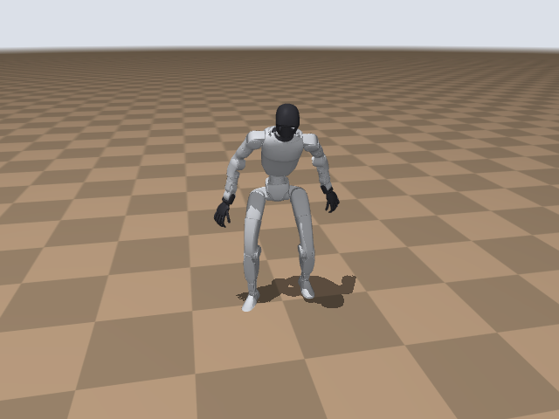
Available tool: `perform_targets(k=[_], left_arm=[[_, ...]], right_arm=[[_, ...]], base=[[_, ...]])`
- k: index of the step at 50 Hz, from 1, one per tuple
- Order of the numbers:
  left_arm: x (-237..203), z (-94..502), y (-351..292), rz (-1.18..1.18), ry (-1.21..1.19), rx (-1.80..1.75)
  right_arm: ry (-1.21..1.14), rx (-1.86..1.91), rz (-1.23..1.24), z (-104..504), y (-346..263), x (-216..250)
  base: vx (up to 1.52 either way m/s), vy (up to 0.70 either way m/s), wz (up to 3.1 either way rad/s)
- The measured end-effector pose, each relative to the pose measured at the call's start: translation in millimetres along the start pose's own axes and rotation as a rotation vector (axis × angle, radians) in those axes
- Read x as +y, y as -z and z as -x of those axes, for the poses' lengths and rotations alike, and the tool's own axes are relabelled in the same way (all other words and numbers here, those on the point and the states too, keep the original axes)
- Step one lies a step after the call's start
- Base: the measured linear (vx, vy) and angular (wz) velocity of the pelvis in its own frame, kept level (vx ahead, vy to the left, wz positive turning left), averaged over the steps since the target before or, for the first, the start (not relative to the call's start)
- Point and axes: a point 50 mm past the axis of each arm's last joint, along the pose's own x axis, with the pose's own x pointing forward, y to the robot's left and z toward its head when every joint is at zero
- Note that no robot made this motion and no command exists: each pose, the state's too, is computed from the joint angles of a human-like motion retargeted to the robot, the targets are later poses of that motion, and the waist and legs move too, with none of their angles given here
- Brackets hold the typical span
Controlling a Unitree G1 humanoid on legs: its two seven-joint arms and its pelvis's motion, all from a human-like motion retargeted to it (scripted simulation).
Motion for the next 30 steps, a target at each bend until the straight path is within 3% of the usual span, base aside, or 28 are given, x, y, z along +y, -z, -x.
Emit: perform_targets(k=[10,16,30], left_arm=[[19.7,-10.5,-33.8,0.127,-0.088,-0.104],[19.4,-13.8,-59.0,0.338,-0.147,-0.067],[-17.6,2.3,-29.5,0.238,0.027,0.003]], right_arm=[[-0.019,0.036,-0.027,17.0,23.2,16.6],[0.002,0.086,0.064,21.4,34.6,20.9],[0.116,-0.054,-0.127,-2.8,-28.3,-1.2]], base=[[0.04,-0.33,-0.13],[0.09,-0.53,0.33],[0.04,-0.52,-0.02]])
